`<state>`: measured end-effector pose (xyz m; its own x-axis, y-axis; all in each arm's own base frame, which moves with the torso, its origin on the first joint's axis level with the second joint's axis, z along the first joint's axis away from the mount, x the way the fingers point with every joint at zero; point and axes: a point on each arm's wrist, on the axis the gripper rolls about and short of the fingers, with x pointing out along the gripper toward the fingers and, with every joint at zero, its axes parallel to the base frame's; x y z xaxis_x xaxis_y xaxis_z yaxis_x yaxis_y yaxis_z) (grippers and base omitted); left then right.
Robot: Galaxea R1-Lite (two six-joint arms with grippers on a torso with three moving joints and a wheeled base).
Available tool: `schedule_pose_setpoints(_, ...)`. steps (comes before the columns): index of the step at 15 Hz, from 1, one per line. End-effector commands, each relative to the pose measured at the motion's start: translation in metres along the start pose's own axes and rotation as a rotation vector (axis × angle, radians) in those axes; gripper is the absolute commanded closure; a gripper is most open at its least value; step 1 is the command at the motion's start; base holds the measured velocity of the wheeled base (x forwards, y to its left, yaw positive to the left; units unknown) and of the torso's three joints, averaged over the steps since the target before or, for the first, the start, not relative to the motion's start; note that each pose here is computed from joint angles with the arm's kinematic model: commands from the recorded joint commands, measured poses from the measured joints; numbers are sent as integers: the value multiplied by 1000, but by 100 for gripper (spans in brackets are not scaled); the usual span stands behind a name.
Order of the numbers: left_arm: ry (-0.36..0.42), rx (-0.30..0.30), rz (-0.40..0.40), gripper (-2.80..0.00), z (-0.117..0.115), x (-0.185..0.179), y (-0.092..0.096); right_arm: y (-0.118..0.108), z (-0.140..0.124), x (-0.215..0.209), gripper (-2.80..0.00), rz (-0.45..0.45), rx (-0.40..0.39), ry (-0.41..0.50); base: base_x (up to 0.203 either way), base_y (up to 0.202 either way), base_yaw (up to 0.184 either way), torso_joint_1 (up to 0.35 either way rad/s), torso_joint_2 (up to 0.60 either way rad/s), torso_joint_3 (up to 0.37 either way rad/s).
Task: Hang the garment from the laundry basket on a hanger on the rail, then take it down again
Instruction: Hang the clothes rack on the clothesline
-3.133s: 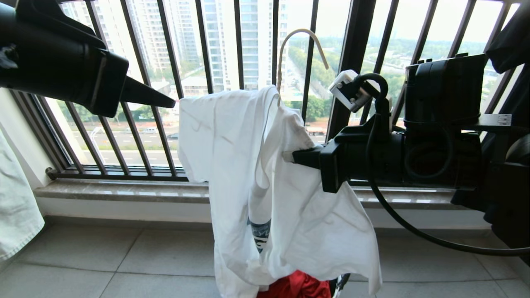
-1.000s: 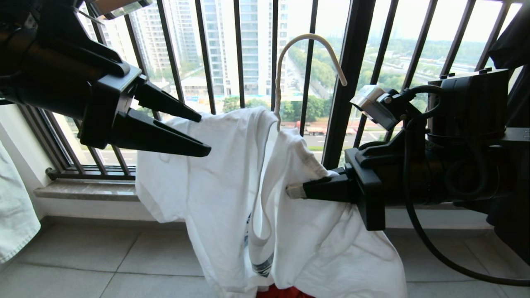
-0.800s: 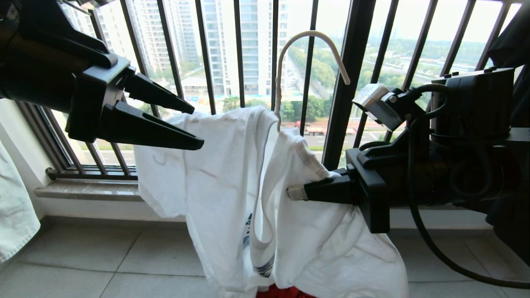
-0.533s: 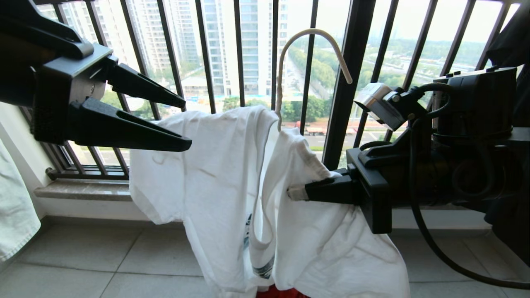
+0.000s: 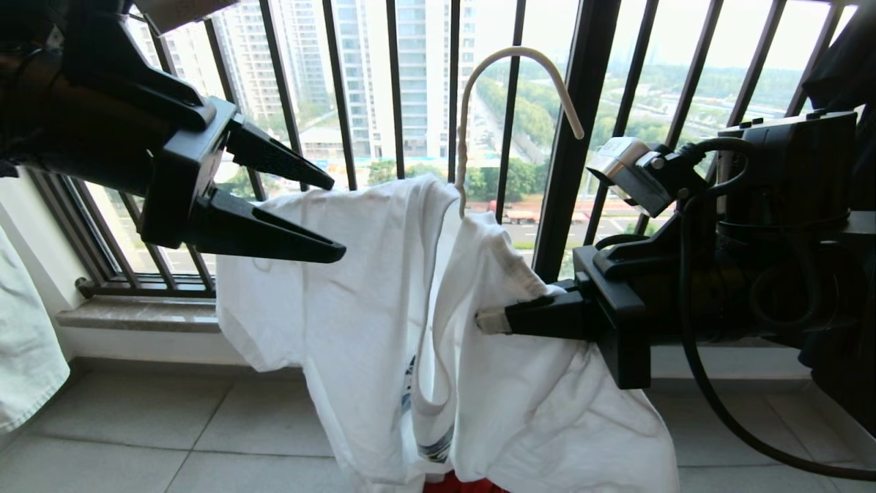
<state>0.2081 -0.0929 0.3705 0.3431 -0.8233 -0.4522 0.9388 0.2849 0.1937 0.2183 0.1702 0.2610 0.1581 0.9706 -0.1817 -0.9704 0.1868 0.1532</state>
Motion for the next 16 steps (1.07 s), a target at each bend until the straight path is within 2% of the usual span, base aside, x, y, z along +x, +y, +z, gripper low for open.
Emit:
schedule_pose_setpoints(1, 27, 16, -32, -280, -8, 19, 15, 0, 0, 0, 0, 11, 0, 0, 0, 0, 0, 0, 0, 0)
schedule_pose_setpoints(4, 25, 39, -37, -280, -11, 27, 22, 0, -1, 0, 0, 16, 0, 2, 0, 0, 0, 0, 0, 0)
schedule_pose_setpoints(6, 18, 33, -61, -280, -13, 32, 24, 1, -1, 1, 0, 21, 0, 2, 0, 0, 0, 0, 0, 0)
schedule_pose_setpoints(11, 13, 26, -120, -280, -14, 46, 23, 2, 0, -1, 0, 20, -6, -3, 0, 0, 0, 0, 0, 0)
schedule_pose_setpoints(16, 4, 29, -121, -280, -12, 43, 21, 2, 0, 0, 0, 20, -7, -4, 0, 0, 0, 0, 0, 0)
